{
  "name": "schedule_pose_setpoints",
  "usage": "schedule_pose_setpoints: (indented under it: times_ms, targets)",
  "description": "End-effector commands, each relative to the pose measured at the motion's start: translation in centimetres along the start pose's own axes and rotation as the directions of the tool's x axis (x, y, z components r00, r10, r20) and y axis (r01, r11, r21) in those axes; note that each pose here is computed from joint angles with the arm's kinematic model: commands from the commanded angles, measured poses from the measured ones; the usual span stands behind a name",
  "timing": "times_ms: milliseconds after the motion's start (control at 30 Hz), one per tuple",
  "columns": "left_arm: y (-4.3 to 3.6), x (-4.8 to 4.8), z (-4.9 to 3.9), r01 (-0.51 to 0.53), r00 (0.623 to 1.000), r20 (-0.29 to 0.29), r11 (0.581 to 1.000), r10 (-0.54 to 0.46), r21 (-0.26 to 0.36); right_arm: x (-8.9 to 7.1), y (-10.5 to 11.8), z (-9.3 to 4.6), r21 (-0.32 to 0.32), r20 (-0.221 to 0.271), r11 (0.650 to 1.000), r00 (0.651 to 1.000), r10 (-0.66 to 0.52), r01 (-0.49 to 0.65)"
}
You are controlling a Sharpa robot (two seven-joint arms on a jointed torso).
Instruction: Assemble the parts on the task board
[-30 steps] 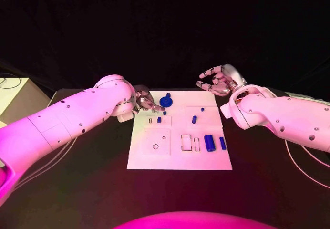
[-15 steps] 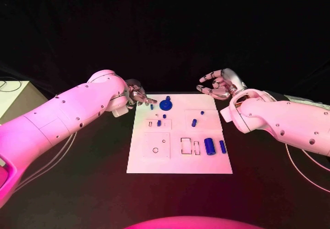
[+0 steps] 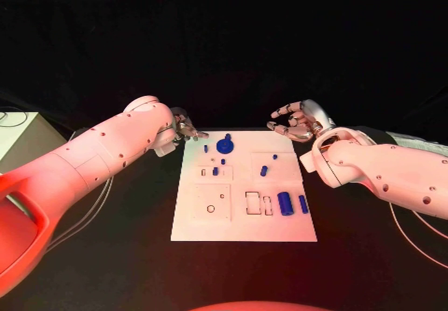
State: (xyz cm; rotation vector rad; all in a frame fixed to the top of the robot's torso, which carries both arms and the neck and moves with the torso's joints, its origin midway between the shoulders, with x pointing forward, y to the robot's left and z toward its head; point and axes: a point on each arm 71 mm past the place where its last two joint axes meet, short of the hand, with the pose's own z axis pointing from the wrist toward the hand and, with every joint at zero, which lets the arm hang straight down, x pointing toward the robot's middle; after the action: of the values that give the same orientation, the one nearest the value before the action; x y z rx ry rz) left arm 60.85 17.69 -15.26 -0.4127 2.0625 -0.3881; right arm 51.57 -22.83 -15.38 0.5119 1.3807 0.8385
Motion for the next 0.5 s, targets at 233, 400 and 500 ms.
schedule_pose_setpoints:
  times_ms: [233, 400, 500]
  targets:
    - [-0.02, 0.17, 0.47, 0.015, 1.0, -0.021, 1.0, -0.014, 0.004, 0.13, 0.41, 0.02, -0.019, -0.001, 1.0, 1.0, 0.003, -0.003]
    - [0.02, 0.42, 0.6, 0.012, 0.999, -0.038, 1.0, -0.012, -0.001, 0.23, 0.5, 0.07, -0.021, -0.003, 1.0, 1.0, 0.004, -0.004]
    - [0.0, 0.48, 0.69, 0.01, 0.999, -0.044, 1.0, -0.011, -0.004, 0.3, 0.56, 0.09, -0.022, -0.004, 1.0, 1.0, 0.004, -0.004]
